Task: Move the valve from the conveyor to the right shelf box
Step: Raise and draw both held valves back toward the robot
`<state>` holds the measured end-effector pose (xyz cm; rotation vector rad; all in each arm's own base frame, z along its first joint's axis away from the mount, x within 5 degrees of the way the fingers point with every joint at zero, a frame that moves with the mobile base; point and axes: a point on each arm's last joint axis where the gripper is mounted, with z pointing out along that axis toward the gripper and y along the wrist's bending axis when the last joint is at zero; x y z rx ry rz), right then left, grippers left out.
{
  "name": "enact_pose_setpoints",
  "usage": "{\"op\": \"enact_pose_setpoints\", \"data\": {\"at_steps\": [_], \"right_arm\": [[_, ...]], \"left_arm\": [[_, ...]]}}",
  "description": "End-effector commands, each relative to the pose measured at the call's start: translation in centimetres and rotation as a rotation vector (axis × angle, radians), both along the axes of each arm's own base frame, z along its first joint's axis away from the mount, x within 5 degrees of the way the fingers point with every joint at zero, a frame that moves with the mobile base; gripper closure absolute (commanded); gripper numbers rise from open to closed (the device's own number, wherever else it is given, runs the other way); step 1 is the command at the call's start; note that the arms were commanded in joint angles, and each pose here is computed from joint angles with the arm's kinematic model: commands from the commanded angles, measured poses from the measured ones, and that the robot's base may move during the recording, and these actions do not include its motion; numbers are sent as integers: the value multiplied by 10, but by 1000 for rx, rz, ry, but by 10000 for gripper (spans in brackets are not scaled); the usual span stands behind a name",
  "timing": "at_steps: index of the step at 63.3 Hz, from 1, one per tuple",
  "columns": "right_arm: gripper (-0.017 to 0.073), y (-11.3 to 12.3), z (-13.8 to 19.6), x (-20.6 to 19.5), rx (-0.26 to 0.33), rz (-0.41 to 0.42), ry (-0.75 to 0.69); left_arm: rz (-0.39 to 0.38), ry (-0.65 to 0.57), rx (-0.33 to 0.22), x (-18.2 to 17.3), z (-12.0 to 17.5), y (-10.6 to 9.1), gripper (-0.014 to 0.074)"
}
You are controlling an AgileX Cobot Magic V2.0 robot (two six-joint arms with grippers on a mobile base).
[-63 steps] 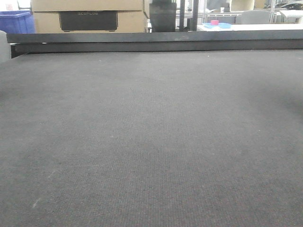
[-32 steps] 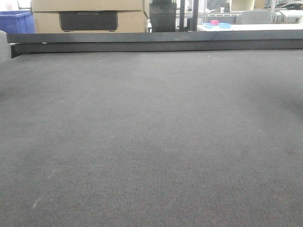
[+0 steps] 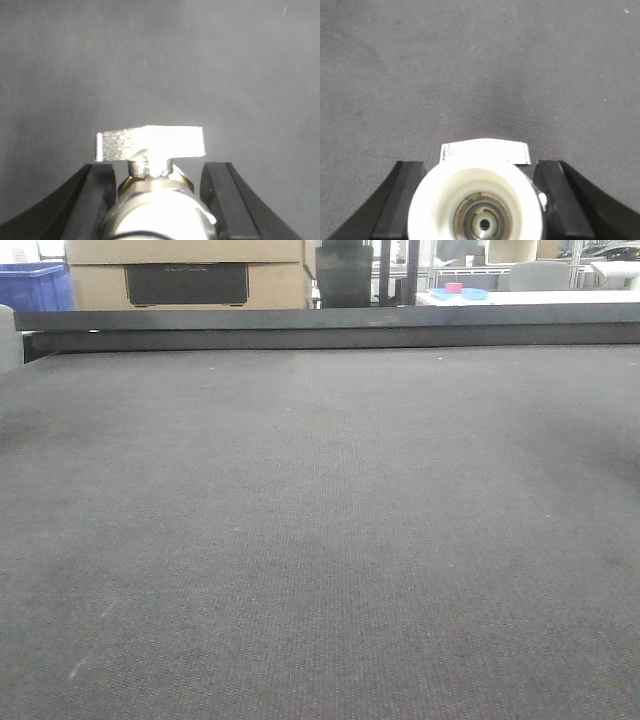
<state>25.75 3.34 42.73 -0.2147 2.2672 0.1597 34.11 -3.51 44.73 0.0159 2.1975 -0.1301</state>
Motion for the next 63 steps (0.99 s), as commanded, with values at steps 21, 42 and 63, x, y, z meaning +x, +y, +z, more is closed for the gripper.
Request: {"op": "enact_pose_setpoints", "data": {"at_steps": [21,42,63], "right_arm": [[727,-1,25,7,21,-27,-255],[727,-3,46,14,51,-62,-495],[727,-3,49,15,54,-67,-527]], "left_arm": [[11,-303,-37,8,31,1,704],[12,-349,-42,9,35,1,704],[12,-349,-42,9,35,1,704]]}}
